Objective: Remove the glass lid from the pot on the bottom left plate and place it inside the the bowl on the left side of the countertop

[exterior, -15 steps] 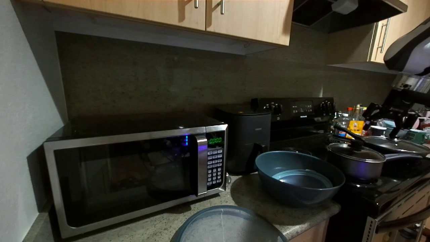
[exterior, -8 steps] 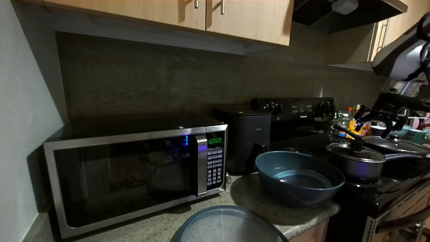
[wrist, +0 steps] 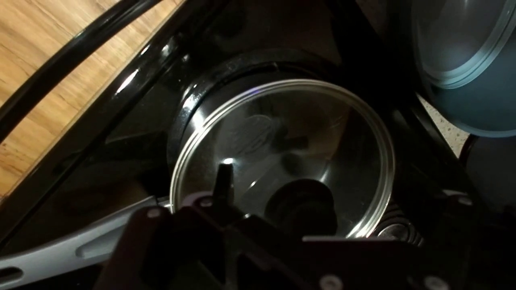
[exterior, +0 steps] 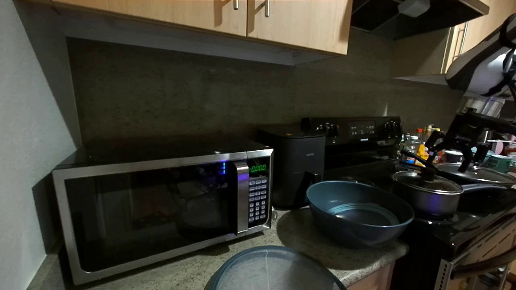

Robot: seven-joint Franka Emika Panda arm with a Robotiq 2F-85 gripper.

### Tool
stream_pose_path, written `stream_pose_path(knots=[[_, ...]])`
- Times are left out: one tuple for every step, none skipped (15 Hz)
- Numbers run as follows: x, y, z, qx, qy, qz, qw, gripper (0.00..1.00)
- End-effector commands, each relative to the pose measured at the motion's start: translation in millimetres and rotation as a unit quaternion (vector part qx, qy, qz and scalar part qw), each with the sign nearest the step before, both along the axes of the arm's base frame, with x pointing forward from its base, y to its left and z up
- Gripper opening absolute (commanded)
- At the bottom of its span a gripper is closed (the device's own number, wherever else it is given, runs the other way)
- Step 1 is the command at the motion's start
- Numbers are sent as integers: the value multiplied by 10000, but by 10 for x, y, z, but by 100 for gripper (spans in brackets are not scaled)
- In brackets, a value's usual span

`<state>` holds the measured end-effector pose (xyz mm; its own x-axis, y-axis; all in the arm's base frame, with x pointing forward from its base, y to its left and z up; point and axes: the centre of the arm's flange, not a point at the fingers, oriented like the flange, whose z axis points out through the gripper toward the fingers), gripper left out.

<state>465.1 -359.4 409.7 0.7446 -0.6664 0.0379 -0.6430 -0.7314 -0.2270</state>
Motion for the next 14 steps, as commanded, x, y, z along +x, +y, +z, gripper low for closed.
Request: stream_pose_path(knots=[[2, -2, 2, -16, -5, 2, 10000, 100], [3, -4, 4, -27, -7, 3, 10000, 100], [3, -4, 4, -30, -7, 4, 10000, 100], [74, -71, -58, -43, -109, -66, 9999, 100], [95, -126, -84, 6, -108, -134, 9999, 100], [138, -192, -116, -19, -114, -229, 9997, 100], [166, -250, -141, -35, -115, -295, 9995, 100], [189, -307, -161, -37, -130, -339, 9993, 100], [213, -359, -176, -59, -163, -391, 9991, 100], [242, -403, -178, -68, -197, -444, 9988, 100], [269, -433, -180, -76, -221, -494, 9985, 100], [154, -328, -176, -104, -109, -318, 9994, 100], [175, -353, -190, -115, -106, -326, 9993, 100], [180, -353, -205, -112, -94, -323, 9994, 100]])
